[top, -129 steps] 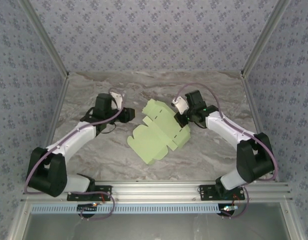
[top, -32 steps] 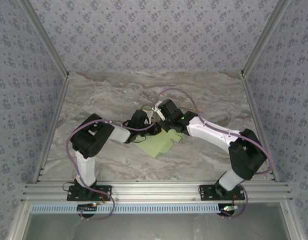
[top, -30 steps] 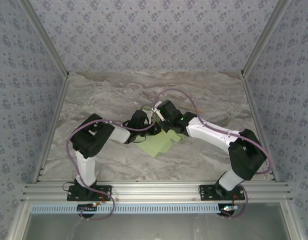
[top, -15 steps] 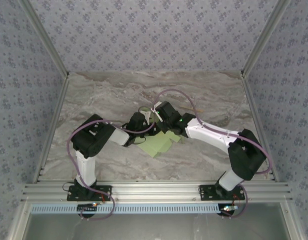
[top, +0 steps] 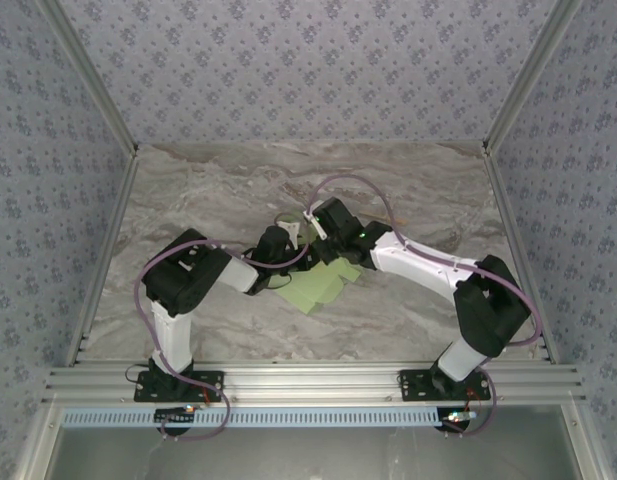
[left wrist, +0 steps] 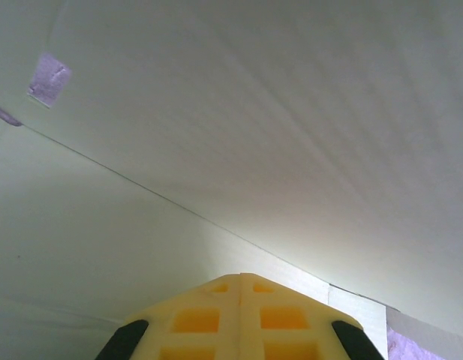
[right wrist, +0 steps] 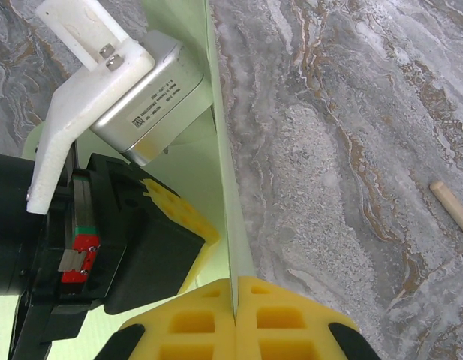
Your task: Fold the paper box
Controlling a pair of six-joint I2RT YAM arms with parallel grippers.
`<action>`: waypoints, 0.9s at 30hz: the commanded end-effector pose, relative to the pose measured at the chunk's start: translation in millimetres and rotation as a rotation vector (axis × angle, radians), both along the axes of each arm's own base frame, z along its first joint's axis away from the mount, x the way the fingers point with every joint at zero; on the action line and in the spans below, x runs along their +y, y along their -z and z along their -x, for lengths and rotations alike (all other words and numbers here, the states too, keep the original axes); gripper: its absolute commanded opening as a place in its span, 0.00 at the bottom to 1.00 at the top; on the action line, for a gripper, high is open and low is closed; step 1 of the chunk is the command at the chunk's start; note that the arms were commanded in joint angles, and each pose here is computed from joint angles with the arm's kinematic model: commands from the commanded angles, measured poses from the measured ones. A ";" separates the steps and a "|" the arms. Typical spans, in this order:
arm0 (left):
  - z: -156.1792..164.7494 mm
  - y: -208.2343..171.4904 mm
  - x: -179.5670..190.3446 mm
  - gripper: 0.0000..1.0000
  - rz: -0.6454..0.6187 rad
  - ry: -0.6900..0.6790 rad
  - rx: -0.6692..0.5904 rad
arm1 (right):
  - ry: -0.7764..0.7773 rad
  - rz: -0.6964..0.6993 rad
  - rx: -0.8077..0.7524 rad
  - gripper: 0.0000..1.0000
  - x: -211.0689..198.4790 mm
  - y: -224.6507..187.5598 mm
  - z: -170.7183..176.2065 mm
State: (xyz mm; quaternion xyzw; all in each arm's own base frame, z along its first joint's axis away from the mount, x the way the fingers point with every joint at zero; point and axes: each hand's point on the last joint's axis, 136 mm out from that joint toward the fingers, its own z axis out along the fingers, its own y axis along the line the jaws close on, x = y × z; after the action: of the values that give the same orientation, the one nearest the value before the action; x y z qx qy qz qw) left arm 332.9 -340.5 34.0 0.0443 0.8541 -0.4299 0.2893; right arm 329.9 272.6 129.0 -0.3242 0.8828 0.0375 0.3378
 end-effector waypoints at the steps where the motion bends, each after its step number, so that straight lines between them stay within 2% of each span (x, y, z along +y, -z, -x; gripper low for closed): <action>1: 24.6 39.6 12.6 0.02 -0.101 0.021 0.112 | -0.009 -0.007 0.094 0.00 3.6 19.4 2.8; 4: 24.1 35.8 12.2 0.04 -0.101 0.023 0.106 | -0.003 0.029 0.075 0.00 -2.6 11.0 -14.0; 8: 20.5 26.4 10.6 0.14 -0.100 0.022 0.090 | 0.005 0.101 0.055 0.00 -21.1 12.2 -34.8; 14: 11.1 1.3 8.9 0.24 -0.111 0.021 0.037 | -0.036 0.183 0.001 0.00 -34.8 7.8 -52.1; 23: 12.1 -24.2 31.3 0.32 -0.099 -0.020 0.008 | -0.131 0.460 -0.220 0.00 -36.4 -2.3 -67.3; 27: 17.8 -27.2 49.0 0.34 -0.110 -0.049 0.009 | -0.185 0.520 -0.315 0.00 -30.8 -10.2 -70.1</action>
State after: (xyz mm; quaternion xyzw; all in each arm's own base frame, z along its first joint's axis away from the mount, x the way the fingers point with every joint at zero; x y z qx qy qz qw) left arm 318.4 -305.5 57.4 0.0394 0.8753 -0.3882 0.2858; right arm 390.8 246.8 133.6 -0.4544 0.8021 -0.1516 0.3566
